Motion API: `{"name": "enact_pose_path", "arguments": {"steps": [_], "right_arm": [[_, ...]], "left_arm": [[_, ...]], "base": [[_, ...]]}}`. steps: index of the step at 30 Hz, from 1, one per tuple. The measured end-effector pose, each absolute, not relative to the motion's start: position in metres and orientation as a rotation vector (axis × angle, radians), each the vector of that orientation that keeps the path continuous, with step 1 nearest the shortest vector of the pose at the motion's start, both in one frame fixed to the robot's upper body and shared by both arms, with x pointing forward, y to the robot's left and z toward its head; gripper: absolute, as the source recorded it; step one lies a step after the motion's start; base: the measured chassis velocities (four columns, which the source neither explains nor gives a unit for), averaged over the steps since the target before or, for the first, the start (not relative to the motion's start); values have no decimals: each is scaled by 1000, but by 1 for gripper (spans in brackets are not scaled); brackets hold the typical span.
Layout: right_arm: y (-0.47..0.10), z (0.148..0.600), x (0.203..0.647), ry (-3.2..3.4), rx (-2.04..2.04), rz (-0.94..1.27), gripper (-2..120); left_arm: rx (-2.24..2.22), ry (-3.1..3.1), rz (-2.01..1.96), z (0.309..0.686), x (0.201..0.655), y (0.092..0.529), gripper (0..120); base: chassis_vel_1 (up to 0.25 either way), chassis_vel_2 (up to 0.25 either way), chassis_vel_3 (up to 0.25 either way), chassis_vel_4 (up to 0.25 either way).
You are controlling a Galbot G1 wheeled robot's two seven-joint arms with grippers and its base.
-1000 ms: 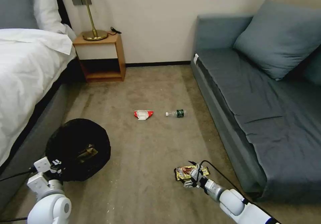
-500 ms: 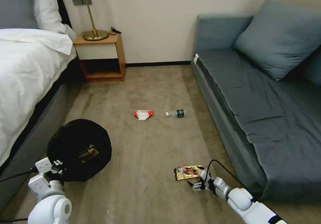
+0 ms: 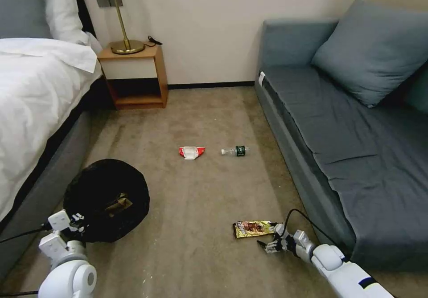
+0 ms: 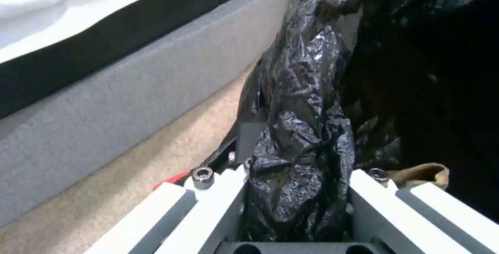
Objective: Pick up the trash bin, then pick up the garbage on the floor and place it into the trash bin.
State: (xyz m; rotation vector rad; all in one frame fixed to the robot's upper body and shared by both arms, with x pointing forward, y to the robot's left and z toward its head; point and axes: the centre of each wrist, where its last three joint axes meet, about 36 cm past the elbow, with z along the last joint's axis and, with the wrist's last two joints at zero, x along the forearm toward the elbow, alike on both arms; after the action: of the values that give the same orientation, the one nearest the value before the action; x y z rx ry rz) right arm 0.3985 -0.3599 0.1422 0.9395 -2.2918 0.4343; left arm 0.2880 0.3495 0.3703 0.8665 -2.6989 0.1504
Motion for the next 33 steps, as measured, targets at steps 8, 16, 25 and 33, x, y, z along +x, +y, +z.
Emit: {"name": "enact_pose_path", "arguments": {"steps": [8, 16, 25, 33], "right_arm": [[-357, 139, 409, -2279, 964, 433, 88], [-356, 137, 418, -2279, 974, 428, 73], [-357, 138, 420, -2292, 974, 422, 55], [-358, 140, 421, -2312, 971, 418, 37]], "left_arm": [[873, -2695, 144, 367, 284, 348, 2], [881, -2691, 142, 365, 282, 350, 2], [881, -2697, 140, 366, 284, 351, 2], [879, -2697, 143, 366, 284, 350, 2]], "base": [[0, 0, 0, 0], [0, 0, 0, 0], [0, 0, 0, 0], [0, 0, 0, 0]]}}
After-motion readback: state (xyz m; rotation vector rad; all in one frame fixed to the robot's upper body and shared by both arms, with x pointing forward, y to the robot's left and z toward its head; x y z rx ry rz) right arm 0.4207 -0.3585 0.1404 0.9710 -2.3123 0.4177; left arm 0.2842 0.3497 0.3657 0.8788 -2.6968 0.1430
